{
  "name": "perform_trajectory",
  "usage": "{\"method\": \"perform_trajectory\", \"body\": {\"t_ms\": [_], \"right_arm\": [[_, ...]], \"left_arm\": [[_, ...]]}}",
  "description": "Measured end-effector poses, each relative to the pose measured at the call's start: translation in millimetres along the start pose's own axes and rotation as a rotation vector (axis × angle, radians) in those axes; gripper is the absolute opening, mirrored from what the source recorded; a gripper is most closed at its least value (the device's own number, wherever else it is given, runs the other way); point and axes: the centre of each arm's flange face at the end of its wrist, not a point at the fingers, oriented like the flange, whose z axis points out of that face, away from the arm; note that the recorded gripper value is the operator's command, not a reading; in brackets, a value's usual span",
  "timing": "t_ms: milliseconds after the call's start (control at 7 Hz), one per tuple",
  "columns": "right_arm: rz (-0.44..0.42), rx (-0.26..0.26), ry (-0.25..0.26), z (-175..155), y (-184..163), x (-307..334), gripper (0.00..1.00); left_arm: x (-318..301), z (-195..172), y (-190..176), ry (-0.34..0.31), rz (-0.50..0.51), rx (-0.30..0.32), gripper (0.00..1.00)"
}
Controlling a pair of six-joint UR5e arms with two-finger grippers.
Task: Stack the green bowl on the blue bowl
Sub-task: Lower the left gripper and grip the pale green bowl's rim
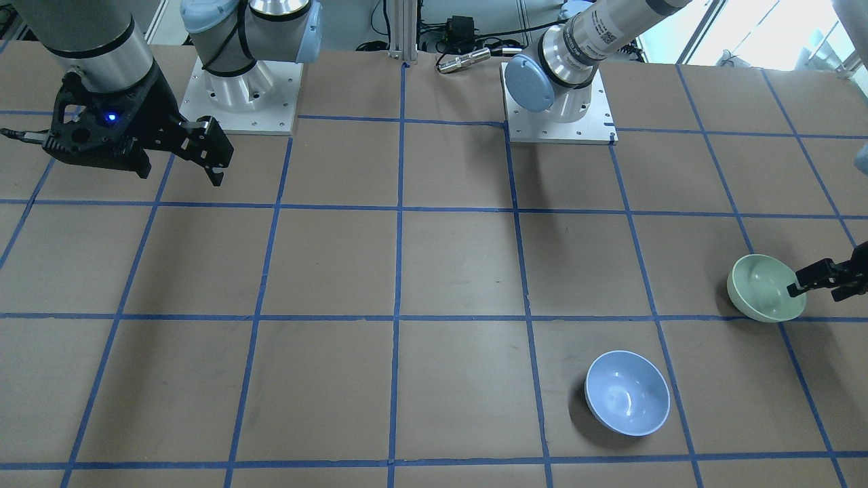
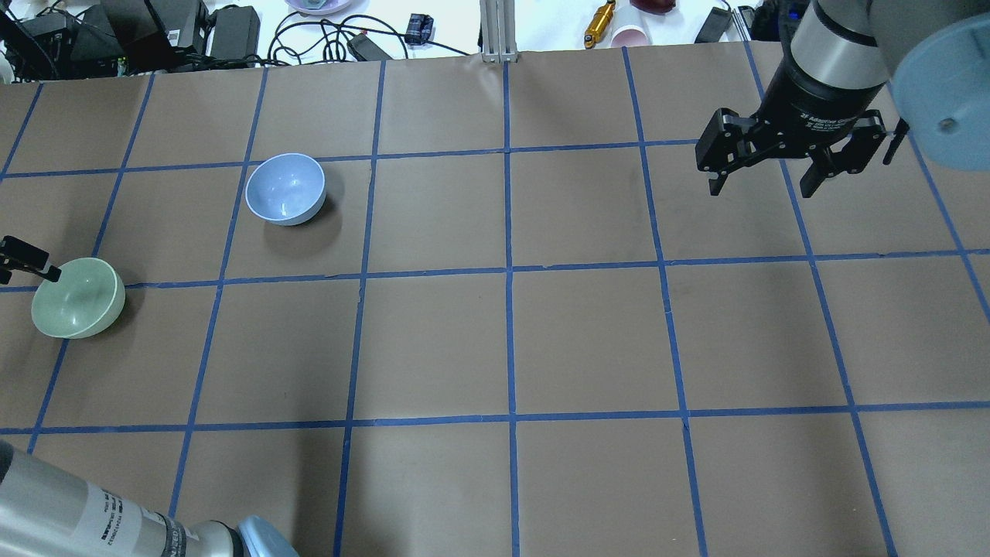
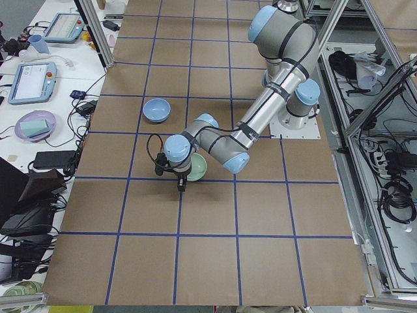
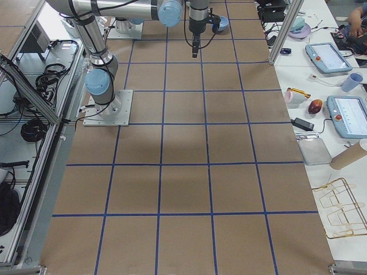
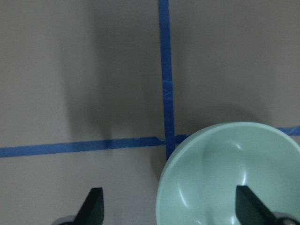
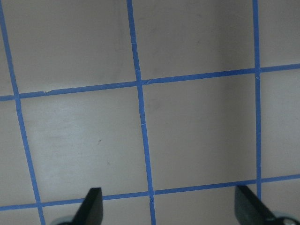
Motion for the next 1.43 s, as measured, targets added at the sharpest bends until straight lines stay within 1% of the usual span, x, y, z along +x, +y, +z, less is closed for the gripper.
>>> {"method": "perform_trajectory", "body": {"t_ms": [143,286,429,571,714,857,1000,1143,1286,1429], "right_arm": [[0.000,0.000,0.000,0,0,0,1.00],[0.000,0.000,0.000,0,0,0,1.00],[0.000,0.000,0.000,0,0,0,1.00],[0.000,0.000,0.000,0,0,0,1.00],[0.000,0.000,0.000,0,0,0,1.00],[0.000,0.000,0.000,0,0,0,1.00],[0.000,0.000,0.000,0,0,0,1.00],[0.000,0.000,0.000,0,0,0,1.00],[0.000,0.000,0.000,0,0,0,1.00],[0.000,0.000,0.000,0,0,0,1.00]], "left_arm": [[-3,13,3,0.013,0.006,-0.009,0.92],[-3,22,6,0.022,0.020,-0.016,0.90],[-1,30,11,0.033,0.039,-0.025,0.91],[1,37,15,0.042,0.051,-0.030,0.86],[2,39,16,0.044,0.057,-0.031,0.69],[2,39,16,0.044,0.061,-0.030,0.64],[2,40,16,0.046,0.066,-0.023,0.65],[3,42,14,0.055,0.068,-0.010,0.69],[3,44,14,0.064,0.069,-0.001,0.66],[3,45,13,0.069,0.069,0.002,0.55]]}}
